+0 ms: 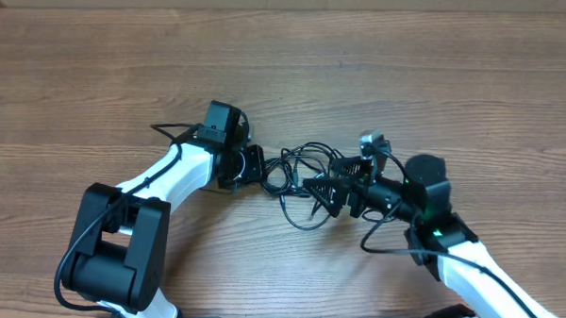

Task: Untangle cables

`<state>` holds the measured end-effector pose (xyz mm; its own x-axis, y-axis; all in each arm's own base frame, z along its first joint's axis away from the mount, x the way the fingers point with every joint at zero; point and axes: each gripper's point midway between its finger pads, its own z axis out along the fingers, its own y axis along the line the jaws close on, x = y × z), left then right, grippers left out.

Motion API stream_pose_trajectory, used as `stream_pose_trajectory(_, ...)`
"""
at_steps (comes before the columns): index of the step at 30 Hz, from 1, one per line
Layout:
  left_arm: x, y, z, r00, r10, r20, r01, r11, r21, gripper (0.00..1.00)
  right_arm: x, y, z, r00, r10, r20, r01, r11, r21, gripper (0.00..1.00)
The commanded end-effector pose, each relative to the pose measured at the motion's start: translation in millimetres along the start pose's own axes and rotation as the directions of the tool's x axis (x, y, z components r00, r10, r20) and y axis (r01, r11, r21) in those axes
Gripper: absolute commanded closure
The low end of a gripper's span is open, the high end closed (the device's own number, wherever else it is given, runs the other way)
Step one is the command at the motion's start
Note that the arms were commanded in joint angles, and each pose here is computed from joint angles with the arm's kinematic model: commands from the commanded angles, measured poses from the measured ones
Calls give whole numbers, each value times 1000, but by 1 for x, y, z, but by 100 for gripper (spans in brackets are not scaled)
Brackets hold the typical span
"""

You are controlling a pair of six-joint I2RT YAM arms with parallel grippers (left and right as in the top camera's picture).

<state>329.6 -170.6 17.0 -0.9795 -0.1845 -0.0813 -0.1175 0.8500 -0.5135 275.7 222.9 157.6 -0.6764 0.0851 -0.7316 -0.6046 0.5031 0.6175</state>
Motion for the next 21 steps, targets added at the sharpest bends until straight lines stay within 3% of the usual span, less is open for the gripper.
stream_pose_trajectory(1,-1,-20,-6,999,52,-4,-51,995,89,96,8,3,12,999,-28,-30,27,999,-37,0)
stream_pose_trajectory(6,0,-29,-3,996,94,3,-94,990,104,96,12,15,27,997,-73,-28,71,994,-81,0)
stream_pose_trajectory(15,1,-52,-6,992,130,1,-126,967,223,96,37,-35,33,997,22,-79,-9,987,161,0)
stream_pose_trajectory(21,1,-57,-7,989,146,3,-142,958,249,95,46,-49,36,994,47,-97,-26,978,205,6)
